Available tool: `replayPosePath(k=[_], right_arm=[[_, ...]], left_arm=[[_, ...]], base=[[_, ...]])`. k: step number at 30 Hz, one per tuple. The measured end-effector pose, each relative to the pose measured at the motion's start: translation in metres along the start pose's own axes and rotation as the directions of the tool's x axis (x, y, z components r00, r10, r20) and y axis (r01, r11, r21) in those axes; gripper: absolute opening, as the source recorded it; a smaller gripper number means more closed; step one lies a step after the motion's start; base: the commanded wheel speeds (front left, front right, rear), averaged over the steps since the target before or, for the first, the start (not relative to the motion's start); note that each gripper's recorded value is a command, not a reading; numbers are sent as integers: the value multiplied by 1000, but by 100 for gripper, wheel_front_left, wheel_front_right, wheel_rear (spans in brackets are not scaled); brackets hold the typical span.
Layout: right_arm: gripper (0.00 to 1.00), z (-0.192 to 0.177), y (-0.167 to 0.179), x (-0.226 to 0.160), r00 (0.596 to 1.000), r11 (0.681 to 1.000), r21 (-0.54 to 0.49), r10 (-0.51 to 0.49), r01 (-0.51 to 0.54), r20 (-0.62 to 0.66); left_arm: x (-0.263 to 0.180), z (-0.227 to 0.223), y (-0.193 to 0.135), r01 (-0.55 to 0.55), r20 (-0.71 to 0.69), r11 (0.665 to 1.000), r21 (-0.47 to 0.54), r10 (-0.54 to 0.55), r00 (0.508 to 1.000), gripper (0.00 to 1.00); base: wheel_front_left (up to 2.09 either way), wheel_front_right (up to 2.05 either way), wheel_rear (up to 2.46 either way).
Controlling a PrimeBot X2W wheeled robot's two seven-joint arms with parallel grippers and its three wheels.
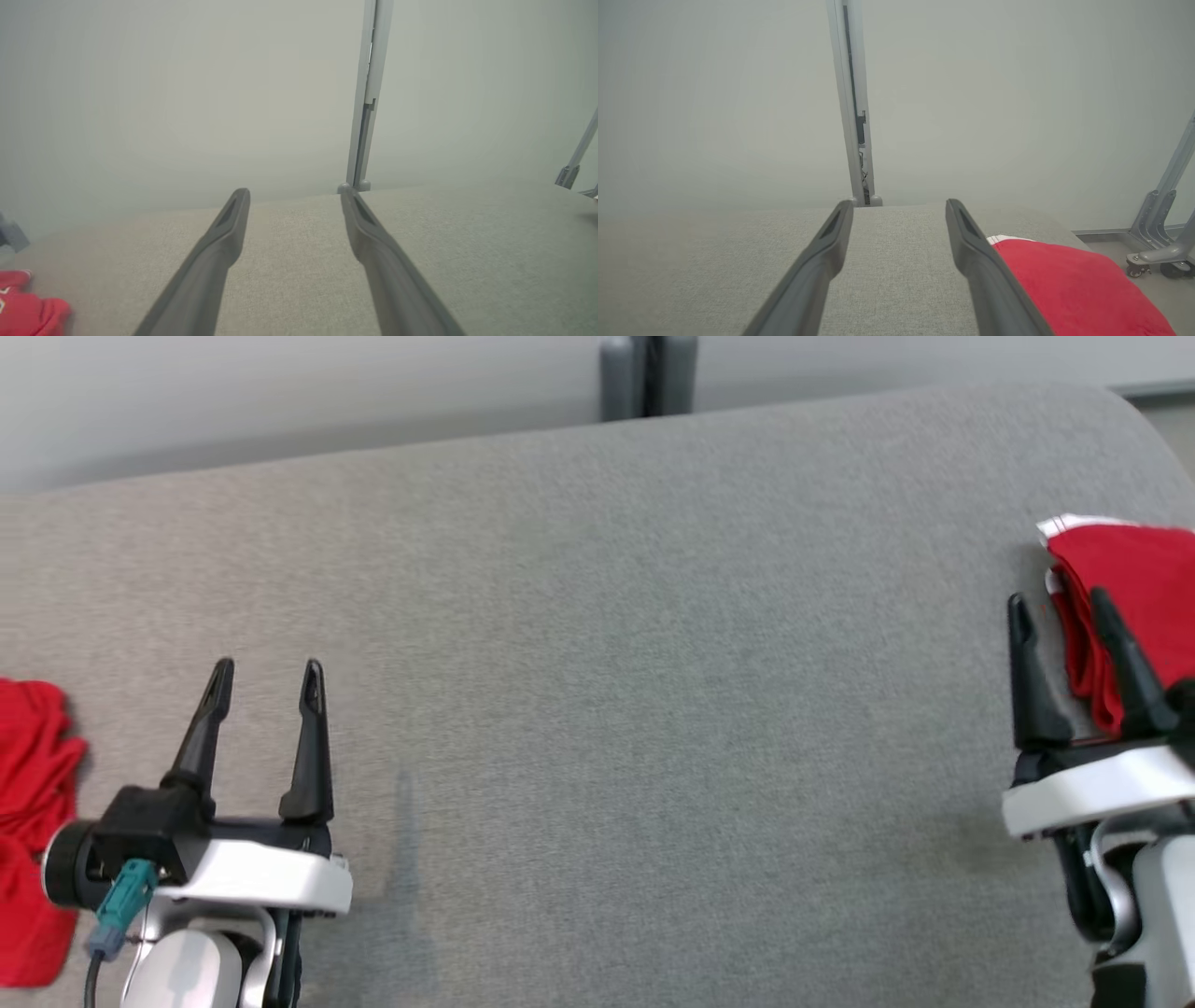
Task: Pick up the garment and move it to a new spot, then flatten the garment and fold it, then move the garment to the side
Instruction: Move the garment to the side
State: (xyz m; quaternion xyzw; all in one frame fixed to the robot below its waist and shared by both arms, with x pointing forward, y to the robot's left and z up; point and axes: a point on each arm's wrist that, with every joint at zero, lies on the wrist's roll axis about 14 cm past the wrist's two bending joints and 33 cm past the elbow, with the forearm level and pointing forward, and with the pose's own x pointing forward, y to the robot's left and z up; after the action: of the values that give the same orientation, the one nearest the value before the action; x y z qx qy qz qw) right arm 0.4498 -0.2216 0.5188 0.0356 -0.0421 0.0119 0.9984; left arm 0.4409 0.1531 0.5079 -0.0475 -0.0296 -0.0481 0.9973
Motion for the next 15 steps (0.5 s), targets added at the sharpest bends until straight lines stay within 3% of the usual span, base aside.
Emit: replayPosePath(k=[6,15], right_arm=[[100,4,37,-19,998,997,41,65,-65,-13],[100,12,46,-54,998,997,52,66,-65,-25]], left_arm=[[-34,5,24,-67,-13,997,27,68,998,100],[-67,9,30,-92,-23,995,34,93,995,100]], base=[[0,0,0],[0,0,0]])
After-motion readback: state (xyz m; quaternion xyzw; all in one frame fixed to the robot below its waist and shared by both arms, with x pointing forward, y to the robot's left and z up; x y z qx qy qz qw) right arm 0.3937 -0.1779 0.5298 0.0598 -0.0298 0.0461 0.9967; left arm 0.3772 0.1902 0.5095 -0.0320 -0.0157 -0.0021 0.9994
